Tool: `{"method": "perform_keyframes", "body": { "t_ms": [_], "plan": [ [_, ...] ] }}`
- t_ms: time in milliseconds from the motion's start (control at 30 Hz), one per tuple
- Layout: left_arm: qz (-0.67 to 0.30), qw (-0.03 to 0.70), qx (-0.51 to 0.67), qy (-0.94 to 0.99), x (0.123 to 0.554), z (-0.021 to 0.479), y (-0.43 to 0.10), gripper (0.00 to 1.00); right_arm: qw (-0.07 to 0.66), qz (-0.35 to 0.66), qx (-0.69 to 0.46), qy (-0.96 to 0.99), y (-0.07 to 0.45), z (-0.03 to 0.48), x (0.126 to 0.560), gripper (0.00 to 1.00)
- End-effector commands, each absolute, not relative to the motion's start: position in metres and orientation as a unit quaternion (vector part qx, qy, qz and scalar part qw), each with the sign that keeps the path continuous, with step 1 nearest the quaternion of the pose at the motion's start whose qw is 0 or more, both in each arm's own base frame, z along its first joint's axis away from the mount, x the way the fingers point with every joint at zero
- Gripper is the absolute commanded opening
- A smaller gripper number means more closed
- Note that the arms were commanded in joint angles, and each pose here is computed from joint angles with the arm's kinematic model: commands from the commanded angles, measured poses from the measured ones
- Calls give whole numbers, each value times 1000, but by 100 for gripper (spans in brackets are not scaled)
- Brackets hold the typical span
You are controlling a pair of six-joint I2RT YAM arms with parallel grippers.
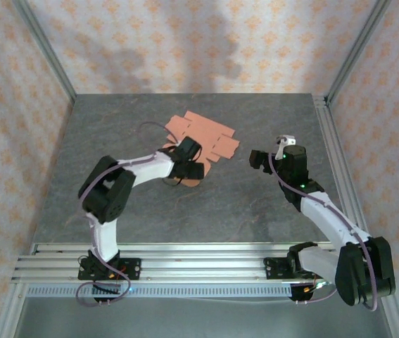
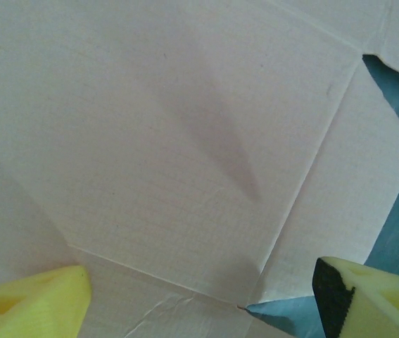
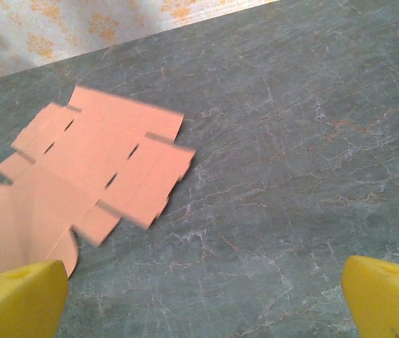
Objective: Fold the paper box
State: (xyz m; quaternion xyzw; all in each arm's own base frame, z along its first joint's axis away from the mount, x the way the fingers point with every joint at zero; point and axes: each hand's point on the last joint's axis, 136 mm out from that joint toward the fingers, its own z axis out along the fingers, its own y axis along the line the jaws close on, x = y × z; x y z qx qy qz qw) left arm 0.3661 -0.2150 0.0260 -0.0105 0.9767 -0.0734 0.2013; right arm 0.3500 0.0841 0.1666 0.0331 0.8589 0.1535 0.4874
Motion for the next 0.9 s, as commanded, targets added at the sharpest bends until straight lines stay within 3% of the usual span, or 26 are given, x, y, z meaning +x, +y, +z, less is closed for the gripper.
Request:
{"method": "perform_keyframes", "body": {
  "t_ms": [0,167,400,633,867],
  "plan": [
    [-65,161,-15,985,318,17,-189,86,475,170,36,862,91,171,353,99],
    [-52,203,-29,977,303,53,-164,87,467,184,33,864,99,171,359,99],
    [-74,242,-112,961,351,81,-183,84,469,193,28,861,106,174,362,99],
    [-30,201,-134,970,402,54,-198,76,468,179,26,865,100,173,352,99],
    [-104,138,-52,984,398,25,-237,71,462,171,30,870,96,169,347,100]
  ]
}}
